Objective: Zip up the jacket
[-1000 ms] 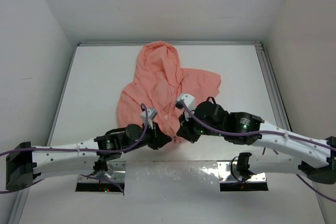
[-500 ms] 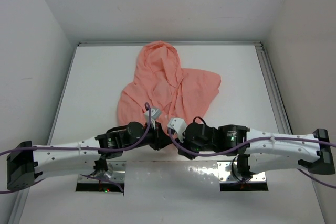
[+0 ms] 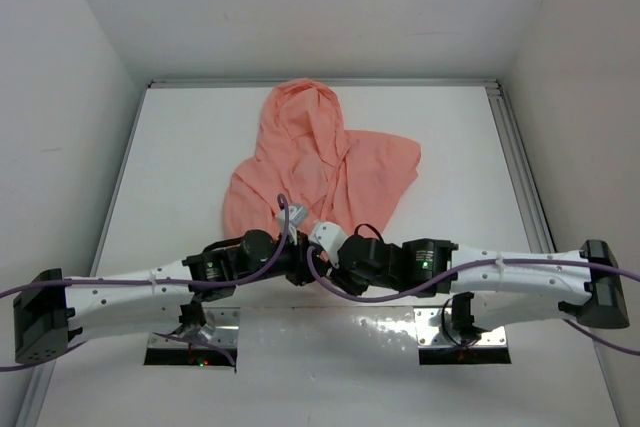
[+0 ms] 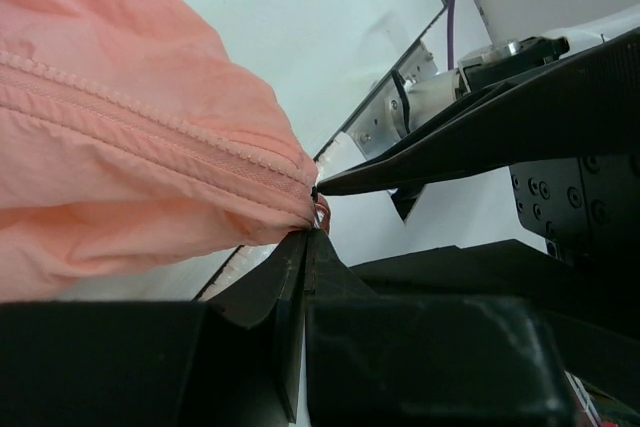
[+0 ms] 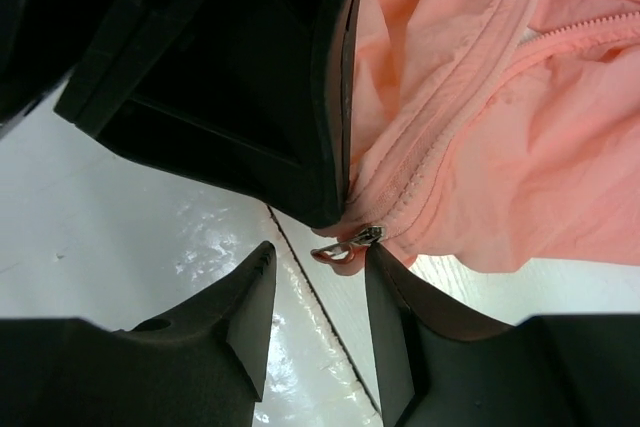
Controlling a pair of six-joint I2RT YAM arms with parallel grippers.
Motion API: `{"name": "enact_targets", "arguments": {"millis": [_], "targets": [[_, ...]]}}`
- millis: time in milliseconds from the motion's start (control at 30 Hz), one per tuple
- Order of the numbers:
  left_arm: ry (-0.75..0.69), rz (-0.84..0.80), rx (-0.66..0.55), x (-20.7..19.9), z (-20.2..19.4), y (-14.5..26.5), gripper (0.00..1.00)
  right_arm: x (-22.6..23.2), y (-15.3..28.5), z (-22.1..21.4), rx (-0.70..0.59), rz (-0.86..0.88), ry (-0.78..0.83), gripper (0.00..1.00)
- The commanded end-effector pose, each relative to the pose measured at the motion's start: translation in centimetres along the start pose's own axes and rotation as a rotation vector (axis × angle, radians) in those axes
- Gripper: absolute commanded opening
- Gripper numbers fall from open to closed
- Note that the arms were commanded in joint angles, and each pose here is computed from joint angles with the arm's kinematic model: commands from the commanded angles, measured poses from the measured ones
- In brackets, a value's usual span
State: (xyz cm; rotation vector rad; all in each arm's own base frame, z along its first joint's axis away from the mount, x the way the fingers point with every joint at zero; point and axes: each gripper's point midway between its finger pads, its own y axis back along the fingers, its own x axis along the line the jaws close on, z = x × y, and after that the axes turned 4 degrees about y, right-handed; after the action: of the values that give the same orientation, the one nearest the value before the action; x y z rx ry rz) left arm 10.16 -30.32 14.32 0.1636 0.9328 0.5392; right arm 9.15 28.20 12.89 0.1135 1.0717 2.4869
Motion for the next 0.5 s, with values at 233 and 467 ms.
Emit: {"name": "enact_targets", "arguments": {"millis": [233,467], "targets": [[0.021,-0.087,-0.055,-2.3,2.2,0.3,0.0,-0.8,0.3,-0.2,0.011,-0.107,0.074,0.39],[0.035,-0.102,-0.05,-2.5,2.2,0.2,0.0,-0.9,-0.1,0.1,-0.041,-0.213,0.112,0.34]]}}
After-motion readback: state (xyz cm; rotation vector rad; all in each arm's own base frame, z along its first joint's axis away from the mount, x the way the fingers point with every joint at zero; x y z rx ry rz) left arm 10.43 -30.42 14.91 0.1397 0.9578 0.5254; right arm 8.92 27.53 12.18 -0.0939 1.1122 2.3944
